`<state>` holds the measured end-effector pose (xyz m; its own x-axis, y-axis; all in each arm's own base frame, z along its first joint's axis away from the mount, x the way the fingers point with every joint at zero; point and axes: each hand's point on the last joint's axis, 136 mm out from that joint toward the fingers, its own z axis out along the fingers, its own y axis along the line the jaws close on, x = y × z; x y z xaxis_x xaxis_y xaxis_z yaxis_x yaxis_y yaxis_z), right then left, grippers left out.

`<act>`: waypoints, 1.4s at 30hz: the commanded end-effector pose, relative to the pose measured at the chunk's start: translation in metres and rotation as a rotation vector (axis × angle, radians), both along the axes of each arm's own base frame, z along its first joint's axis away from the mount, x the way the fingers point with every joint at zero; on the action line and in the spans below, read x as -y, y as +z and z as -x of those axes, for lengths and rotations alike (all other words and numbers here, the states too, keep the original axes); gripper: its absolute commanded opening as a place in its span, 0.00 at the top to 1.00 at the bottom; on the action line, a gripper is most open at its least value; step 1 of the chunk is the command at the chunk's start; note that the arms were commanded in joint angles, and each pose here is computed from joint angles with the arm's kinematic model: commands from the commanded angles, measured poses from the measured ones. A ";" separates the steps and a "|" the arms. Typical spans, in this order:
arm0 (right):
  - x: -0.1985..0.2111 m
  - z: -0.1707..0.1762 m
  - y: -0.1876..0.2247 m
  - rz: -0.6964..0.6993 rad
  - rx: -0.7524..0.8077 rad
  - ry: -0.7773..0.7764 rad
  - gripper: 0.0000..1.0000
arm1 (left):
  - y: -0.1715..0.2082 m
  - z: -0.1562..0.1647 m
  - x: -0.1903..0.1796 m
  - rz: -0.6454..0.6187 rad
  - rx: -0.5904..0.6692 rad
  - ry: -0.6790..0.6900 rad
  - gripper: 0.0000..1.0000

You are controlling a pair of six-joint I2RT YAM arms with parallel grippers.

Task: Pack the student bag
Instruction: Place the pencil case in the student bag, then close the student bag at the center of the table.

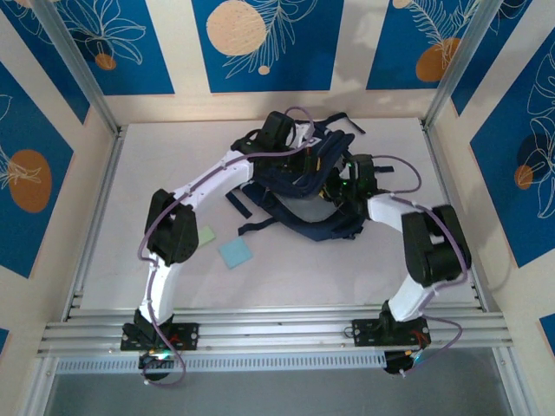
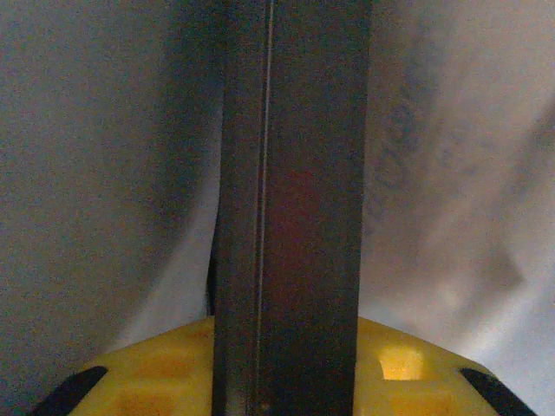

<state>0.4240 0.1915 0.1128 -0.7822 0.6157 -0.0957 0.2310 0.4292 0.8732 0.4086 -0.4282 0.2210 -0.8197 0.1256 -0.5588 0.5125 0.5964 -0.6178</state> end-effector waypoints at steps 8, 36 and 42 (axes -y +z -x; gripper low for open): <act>-0.036 -0.014 -0.002 -0.158 -0.007 0.203 0.81 | 0.071 0.005 0.014 0.196 0.131 -0.058 1.00; 0.057 0.069 0.008 0.197 -0.064 0.209 0.31 | 0.032 -0.014 0.025 0.185 0.083 -0.012 1.00; 0.105 0.105 0.028 0.413 -0.059 0.114 0.28 | 0.027 -0.014 0.023 0.183 0.057 -0.002 0.66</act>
<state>0.3510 0.1032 0.1605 -0.8310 0.4819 -0.2779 0.1462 0.6711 0.7268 0.4218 -0.4417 0.2228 -0.8258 0.0429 -0.5624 0.4910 0.5454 -0.6793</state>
